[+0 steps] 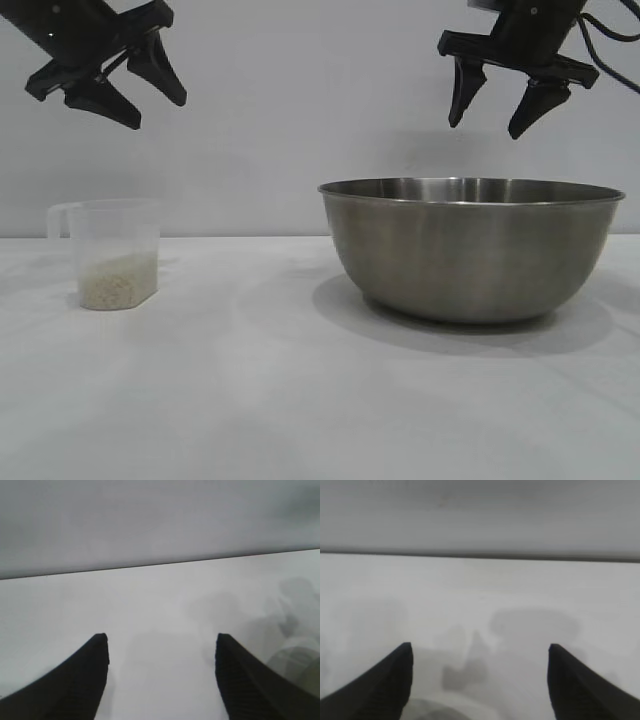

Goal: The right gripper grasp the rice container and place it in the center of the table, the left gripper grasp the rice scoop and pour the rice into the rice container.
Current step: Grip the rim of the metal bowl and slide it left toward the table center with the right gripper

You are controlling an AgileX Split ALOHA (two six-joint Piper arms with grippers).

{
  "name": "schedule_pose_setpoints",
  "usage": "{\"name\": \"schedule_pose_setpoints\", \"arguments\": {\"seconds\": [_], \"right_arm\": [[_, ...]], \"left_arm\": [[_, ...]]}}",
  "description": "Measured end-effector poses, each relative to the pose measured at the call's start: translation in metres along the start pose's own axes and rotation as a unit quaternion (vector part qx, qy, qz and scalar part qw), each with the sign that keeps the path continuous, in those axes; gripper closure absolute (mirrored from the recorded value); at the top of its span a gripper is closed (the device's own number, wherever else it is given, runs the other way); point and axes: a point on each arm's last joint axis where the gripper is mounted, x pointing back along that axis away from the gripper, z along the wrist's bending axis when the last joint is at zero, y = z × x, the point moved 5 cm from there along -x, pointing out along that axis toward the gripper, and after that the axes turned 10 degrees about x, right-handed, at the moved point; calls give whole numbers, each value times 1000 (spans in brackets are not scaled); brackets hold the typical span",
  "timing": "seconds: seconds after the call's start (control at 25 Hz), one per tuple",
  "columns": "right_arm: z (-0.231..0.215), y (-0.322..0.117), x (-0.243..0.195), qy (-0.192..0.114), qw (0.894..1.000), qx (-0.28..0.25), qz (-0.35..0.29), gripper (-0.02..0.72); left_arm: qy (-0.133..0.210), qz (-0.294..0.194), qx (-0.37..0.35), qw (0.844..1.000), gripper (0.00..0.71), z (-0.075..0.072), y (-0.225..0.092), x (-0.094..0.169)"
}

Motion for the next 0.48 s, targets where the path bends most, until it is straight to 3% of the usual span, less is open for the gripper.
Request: {"name": "schedule_pose_setpoints", "arguments": {"seconds": [0.48], "right_arm": [[14, -19, 63, 15, 997, 12, 70, 225]], "left_arm": [[0, 0, 0, 1000, 319, 0, 0, 0]]}}
